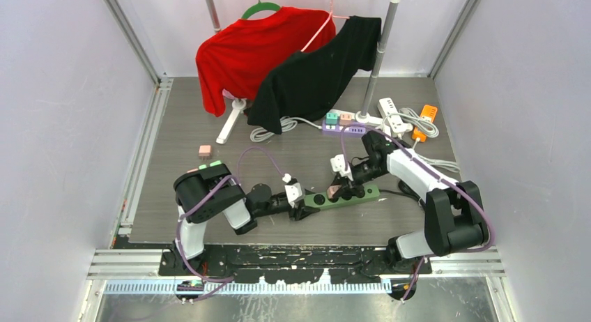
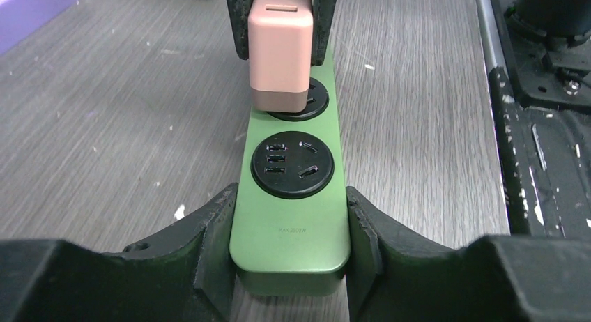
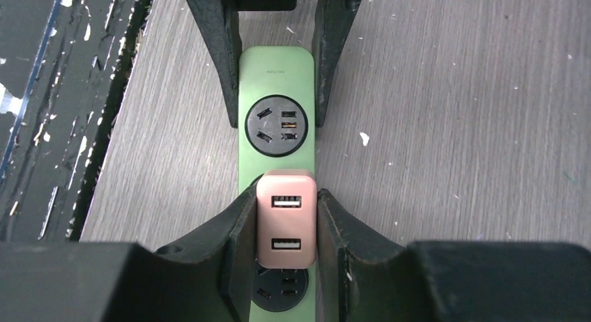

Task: Pull the plug off the socket
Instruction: Remove the plug from the socket.

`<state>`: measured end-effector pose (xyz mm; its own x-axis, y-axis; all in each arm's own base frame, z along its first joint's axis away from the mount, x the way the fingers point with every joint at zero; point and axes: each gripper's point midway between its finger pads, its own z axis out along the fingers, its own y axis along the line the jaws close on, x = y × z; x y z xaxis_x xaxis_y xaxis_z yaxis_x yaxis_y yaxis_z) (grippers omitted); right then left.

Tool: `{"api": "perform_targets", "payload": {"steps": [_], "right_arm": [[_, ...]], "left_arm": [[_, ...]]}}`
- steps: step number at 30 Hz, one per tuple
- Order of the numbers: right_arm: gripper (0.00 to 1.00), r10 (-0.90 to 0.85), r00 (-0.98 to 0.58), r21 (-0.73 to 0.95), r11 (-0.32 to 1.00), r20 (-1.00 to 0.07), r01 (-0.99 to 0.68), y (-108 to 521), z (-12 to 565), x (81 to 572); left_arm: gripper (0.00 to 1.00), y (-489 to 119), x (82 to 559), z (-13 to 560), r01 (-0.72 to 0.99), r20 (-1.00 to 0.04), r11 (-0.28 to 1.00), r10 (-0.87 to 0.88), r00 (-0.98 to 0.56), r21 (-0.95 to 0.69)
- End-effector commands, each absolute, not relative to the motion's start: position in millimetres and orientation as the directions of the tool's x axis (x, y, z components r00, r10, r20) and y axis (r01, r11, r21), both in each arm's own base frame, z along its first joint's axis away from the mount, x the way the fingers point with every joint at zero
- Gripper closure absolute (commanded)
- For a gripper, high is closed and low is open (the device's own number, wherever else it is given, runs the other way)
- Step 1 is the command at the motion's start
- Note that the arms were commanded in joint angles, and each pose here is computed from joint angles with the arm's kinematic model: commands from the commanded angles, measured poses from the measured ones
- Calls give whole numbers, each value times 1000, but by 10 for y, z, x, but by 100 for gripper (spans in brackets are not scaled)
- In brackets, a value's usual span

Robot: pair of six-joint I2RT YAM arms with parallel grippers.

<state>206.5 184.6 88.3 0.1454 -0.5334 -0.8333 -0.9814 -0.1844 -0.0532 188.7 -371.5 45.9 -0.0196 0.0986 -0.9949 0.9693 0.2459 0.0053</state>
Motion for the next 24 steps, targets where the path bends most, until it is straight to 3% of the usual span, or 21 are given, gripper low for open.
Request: {"api": "perform_targets", "payload": {"steps": [1,7,9,12,16,18,21,24], "right_arm": [[98,-516,214,-99,-241,-829,-965,1569,1109,1911],[99,-426,306,-127,-398,-852,-908,1723,1053,1622],[99,-402,297,-128,-396,-866,-909,1929,1100,1617],[99,-413,200,-80,-289,-888,-954,2194,1186,1783],[99,-494,-40,59,-22,-868,-998,2242,1207,2234],[99,-517,-46,45,16,-855,-999,2088,1213,2336],[99,-535,17,25,-70,-845,-997,1756,1224,2180],[99,-529,184,-26,-292,-829,-956,1544,1152,1869]], "left_arm": [[100,-3488,2006,97,938,-973,345,206,-102,-25],[100,-3484,1996,105,939,-973,341,202,-108,-34],[100,-3493,1996,101,940,-974,339,201,-108,-35],[100,-3504,1994,91,942,-972,335,205,-113,-38],[100,-3516,2000,75,942,-970,334,214,-119,-42],[100,-3512,1998,65,942,-969,334,217,-120,-42],[100,-3510,2002,67,941,-969,336,216,-120,-42],[100,-3521,1992,53,944,-968,327,219,-122,-45]]}}
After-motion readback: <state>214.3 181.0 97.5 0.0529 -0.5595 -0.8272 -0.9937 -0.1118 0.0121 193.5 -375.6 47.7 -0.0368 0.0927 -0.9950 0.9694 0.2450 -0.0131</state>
